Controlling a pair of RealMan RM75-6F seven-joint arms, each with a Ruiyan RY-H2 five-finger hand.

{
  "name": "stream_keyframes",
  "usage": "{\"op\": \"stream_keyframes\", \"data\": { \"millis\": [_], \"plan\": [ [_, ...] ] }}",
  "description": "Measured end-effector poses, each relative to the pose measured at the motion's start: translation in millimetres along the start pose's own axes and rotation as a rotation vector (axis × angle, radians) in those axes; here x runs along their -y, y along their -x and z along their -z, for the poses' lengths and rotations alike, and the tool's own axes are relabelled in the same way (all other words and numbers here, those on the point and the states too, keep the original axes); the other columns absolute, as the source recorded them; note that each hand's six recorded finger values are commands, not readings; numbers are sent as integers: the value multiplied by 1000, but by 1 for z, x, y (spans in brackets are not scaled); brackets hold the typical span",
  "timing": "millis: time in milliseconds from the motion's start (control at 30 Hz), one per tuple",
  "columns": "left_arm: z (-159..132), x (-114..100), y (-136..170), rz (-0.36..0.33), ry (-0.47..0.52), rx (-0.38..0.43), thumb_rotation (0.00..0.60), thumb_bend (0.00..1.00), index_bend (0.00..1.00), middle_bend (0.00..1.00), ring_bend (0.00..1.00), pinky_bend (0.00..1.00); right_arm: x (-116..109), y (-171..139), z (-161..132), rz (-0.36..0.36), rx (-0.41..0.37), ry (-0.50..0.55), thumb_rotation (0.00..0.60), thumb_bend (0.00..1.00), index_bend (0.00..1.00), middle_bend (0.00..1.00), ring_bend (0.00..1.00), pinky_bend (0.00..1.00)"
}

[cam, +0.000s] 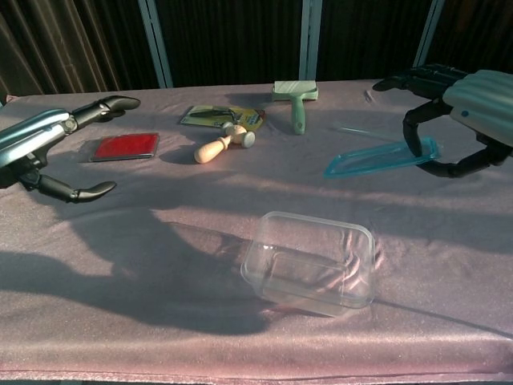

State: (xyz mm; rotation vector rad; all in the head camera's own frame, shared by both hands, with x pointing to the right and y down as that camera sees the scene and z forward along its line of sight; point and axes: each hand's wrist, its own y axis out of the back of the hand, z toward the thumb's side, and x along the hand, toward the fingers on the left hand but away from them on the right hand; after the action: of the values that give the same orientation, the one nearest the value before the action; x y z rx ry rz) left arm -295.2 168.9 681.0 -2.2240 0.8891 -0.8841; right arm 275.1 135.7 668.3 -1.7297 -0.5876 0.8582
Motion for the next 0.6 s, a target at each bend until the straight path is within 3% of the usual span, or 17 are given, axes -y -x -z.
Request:
{"op": "stream_keyframes", "data": {
  "millis": [67,133,200,300,600],
  "plan": [
    [20,-7,14,8,-19,-68,600,318,0,0,0,0,12,0,5,-51,28,2,600,457,87,75,0,0],
    [33,-12,26,14,-31,-116,600,318,0,0,0,0,24,-1,9,-103,59,14,600,353,11,45,0,0],
    [44,-17,38,13,-45,-151,600,318,0,0,0,0,33,-2,10,-137,83,35,600,246,0,14,0,0],
    [52,-23,54,-1,-57,-179,600,320,0,0,0,0,35,-5,6,-158,86,64,600,170,0,0,0,0],
    [63,-40,93,39,-128,-248,600,321,0,0,0,0,17,-38,-2,-275,106,149,600,114,0,0,0,0]
  ]
}}
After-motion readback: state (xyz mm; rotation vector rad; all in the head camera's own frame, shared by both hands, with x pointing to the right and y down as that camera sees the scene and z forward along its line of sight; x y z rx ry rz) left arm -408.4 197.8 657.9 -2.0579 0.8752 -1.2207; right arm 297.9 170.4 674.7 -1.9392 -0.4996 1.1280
